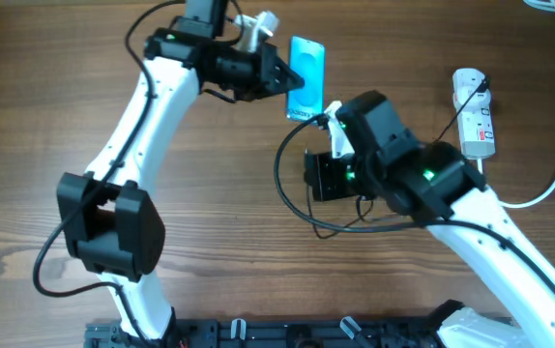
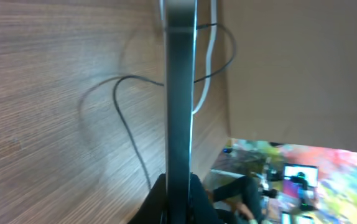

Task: Plug charger to phone and switch on socket
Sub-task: 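Lift the plug and bring the phone toward it with the left gripper, then push the USB-C plug up into the phone's bottom port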

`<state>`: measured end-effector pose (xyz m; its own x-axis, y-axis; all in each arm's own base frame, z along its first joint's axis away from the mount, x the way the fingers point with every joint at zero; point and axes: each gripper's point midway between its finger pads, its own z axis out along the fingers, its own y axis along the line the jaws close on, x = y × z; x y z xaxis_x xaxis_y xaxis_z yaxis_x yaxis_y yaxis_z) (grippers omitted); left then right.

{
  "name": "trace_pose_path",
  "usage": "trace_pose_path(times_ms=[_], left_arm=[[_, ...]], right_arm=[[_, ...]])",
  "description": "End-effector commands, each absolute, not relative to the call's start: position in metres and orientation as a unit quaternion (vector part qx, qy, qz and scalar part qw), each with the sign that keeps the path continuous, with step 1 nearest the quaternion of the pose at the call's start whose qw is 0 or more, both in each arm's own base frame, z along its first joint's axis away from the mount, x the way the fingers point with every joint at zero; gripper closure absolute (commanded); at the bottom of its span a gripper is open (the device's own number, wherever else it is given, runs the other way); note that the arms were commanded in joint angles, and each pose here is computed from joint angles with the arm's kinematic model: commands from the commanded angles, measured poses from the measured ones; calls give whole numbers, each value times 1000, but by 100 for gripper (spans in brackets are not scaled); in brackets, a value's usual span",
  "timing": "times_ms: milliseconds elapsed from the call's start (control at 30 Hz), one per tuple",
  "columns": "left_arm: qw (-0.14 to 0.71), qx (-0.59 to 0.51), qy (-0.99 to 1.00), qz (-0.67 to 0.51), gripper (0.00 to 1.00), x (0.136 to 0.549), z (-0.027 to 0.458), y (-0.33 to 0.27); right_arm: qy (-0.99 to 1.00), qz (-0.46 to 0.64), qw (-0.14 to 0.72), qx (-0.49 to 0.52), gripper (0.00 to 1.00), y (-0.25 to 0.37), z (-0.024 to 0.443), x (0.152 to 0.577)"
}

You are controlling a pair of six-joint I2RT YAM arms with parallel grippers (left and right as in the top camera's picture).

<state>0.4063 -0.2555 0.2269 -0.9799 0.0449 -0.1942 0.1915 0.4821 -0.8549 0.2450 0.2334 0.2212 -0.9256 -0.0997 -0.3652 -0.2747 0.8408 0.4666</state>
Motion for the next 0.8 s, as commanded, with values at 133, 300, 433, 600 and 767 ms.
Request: trace_pose_path(times_ms=[133, 300, 433, 600, 767], left_arm=[[87, 152, 795, -580, 96, 386, 269, -262], [95, 164, 785, -590, 96, 386, 276, -264], [100, 161, 791, -581, 96, 387, 275, -263], [109, 162, 814, -548, 96, 387, 264, -271], [111, 165, 815, -545, 96, 387, 263, -272]], right_arm=[[942, 263, 196, -67, 95, 230, 236, 255], [939, 277, 192, -72, 95, 235, 238, 254], [940, 279, 188, -59, 95, 237, 236, 256], [947, 266, 170, -56, 96, 244, 215, 267], [944, 270, 182, -52, 96, 246, 216, 278]])
